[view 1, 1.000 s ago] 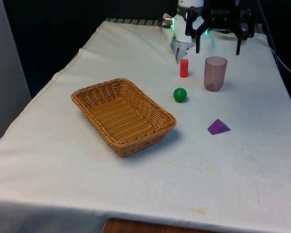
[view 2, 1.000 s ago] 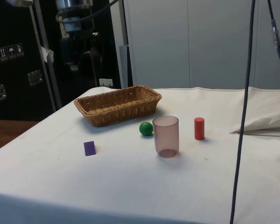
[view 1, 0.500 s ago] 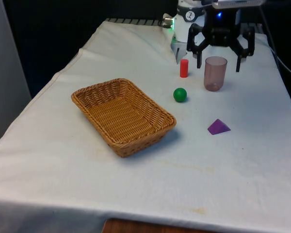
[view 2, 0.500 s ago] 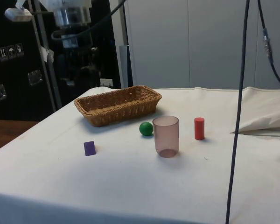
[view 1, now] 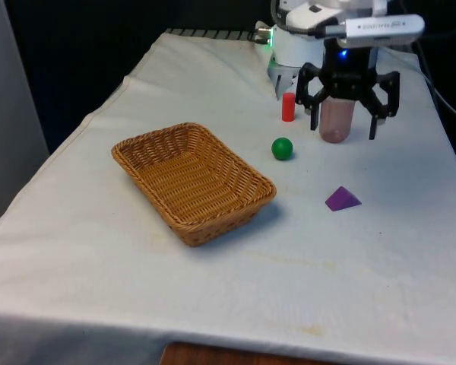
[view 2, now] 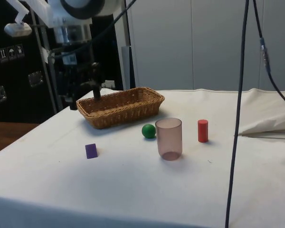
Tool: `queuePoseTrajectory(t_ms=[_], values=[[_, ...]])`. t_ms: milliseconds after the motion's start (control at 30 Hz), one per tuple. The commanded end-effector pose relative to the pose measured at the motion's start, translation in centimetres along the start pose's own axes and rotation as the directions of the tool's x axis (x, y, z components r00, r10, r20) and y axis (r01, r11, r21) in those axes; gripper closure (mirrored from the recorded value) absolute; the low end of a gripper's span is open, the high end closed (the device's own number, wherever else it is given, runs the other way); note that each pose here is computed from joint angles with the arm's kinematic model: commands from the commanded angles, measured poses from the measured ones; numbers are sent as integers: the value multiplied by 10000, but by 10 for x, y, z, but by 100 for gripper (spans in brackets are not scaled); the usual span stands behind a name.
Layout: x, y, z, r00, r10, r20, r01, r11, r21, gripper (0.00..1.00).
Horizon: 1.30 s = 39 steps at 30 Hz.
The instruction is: Pick up the triangular block and place it into the basket.
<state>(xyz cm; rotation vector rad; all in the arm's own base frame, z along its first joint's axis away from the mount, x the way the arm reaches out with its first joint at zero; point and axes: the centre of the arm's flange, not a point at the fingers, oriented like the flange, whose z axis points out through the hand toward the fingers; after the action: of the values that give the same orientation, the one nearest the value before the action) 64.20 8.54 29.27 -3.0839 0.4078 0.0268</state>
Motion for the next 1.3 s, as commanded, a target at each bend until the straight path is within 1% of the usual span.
queuePoseTrajectory(t_ms=[0, 100, 133, 167, 233, 333, 400, 433, 467, 500, 633, 667, 733, 767, 800, 867, 967, 1000, 1067, 1100, 1133, 1200, 1233, 1267], values=[[1, -1, 5, 9999, 135, -95, -135, 9999, 35, 0], [1, -1, 13, 9994, 315, -150, -315, 9995, 13, 0], [2, 0, 16, 9995, 301, -71, -301, 9995, -34, 0], [2, -1, 21, 9989, 440, -161, -440, 9990, -8, 0], [2, -1, 27, 9983, 547, -183, -547, 9985, -29, 0], [3, 0, 36, 9970, 744, -215, -745, 9972, -63, 0], [4, 1, 43, 9956, 904, -241, -906, 9959, -83, 0], [4, 1, 49, 9943, 1035, -271, -1038, 9946, -90, 0], [3, 1, 46, 9957, 908, -162, -909, 9958, -108, 0], [4, 1, 53, 9935, 1099, -281, -1102, 9939, -106, 0], [5, 2, 65, 9900, 1368, -350, -1373, 9904, -129, 0], [5, 2, 71, 9881, 1497, -365, -1503, 9885, -145, 0], [5, 2, 77, 9859, 1627, -390, -1634, 9864, -159, 0], [5, 3, 74, 9879, 1523, -293, -1528, 9881, -166, 0], [6, 3, 79, 9845, 1703, -418, -1711, 9851, -159, 0], [6, 3, 84, 9825, 1804, -455, -1814, 9833, -173, 0], [6, 4, 92, 9789, 1981, -510, -1994, 9797, -205, 0], [7, 4, 96, 9761, 2098, -567, -2112, 9772, -206, 0], [6, 4, 100, 9739, 2188, -608, -2204, 9752, -206, 0], [6, 4, 99, 9761, 2118, -487, -2129, 9769, -185, 0], [6, 4, 101, 9724, 2247, -636, -2264, 9738, -204, 0], [5, 2, 101, 9707, 2304, -682, -2321, 9725, -195, 0], [4, 1, 101, 9691, 2360, -717, -2379, 9711, -188, 0], [2, 0, 102, 9684, 2385, -725, -2405, 9705, -196, 0]])
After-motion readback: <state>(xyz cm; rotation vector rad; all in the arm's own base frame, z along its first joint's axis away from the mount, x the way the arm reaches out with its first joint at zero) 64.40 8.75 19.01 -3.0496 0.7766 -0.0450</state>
